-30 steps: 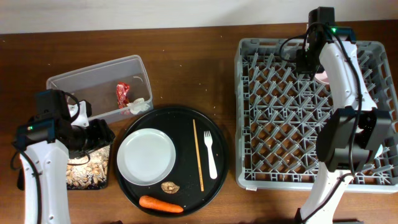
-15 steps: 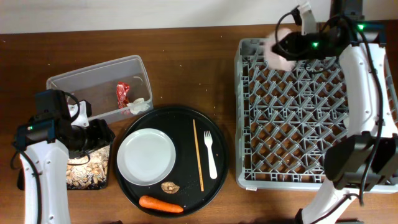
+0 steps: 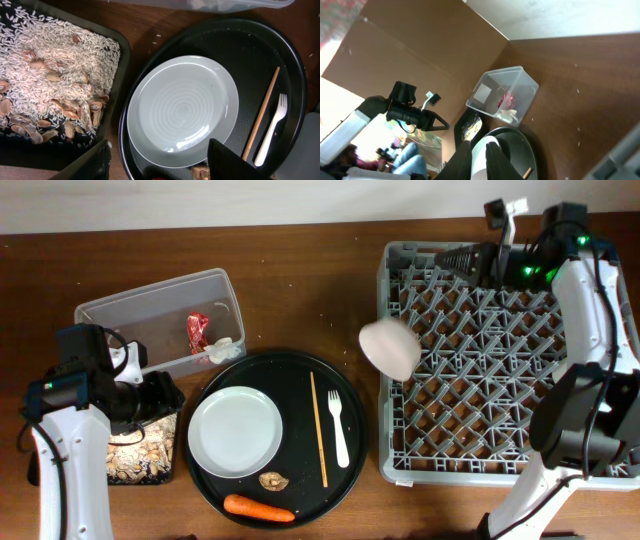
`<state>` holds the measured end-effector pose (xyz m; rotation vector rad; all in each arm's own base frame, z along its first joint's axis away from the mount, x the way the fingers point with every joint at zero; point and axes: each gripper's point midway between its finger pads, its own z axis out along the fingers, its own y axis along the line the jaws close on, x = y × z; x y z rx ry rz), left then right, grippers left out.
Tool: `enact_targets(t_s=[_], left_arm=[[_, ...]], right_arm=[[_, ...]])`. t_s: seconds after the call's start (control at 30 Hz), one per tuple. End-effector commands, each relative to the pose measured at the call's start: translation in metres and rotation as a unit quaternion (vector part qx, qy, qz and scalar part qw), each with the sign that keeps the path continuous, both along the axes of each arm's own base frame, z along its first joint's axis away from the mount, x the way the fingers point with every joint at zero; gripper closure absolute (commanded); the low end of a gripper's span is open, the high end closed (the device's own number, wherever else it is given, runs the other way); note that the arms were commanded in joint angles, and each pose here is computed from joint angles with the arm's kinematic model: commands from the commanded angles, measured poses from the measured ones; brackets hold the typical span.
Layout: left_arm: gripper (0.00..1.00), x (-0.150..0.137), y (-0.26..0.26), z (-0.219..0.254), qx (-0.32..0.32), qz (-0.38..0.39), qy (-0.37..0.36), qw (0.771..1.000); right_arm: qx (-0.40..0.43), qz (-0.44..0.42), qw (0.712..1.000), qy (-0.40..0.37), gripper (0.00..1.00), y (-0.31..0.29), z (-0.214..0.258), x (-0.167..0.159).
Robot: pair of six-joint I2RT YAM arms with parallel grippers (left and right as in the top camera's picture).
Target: Sort waste into correct bins and load items into the dishwasher rack
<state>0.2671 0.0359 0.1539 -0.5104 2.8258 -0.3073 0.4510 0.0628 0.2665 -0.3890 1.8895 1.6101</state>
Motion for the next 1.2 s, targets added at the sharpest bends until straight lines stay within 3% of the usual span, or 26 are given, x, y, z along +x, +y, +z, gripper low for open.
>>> enact_targets(t_s=[0.0, 0.23, 0.4, 0.5, 0.63, 0.7, 0.97, 1.17], left_arm=[[0.39, -0.002, -0.002, 0.000, -0.006, 0.003, -0.001, 1.000], [0.39, -0.002, -0.002, 0.000, -0.006, 0.003, -0.001, 1.000], [0.39, -0.001, -0.001, 0.000, -0.006, 0.003, -0.003, 1.000], [0.38, -0.001, -0.001, 0.000, -0.006, 0.003, -0.003, 1.000], [0.38, -0.001, -0.001, 0.000, -0.006, 0.003, -0.003, 1.000], [0.32, -0.001, -0.001, 0.000, -0.006, 0.003, -0.003, 1.000], [0.31, -0.001, -0.001, 0.000, -0.006, 0.003, -0.003, 1.000], [0.31, -0.001, -0.001, 0.000, -0.006, 0.003, -0.003, 1.000]], right_arm=[[0.005, -0.022, 1.000, 0.011, 0.81, -0.021, -0.014, 0.001], [-0.086, -0.044, 0.993, 0.073, 0.78, -0.026, -0.051, -0.001], [-0.180, -0.054, 0.972, 0.144, 0.69, -0.036, -0.083, -0.017], [-0.216, -0.033, 0.967, 0.133, 0.65, -0.029, -0.076, -0.032], [-0.319, -0.005, 0.937, 0.140, 0.61, -0.013, -0.073, -0.059], [-0.362, 0.016, 0.921, 0.141, 0.60, -0.002, -0.075, -0.071], [-0.475, 0.126, 0.858, 0.151, 0.55, 0.068, -0.091, -0.121], [-0.531, 0.142, 0.823, 0.144, 0.36, 0.102, -0.102, -0.134]])
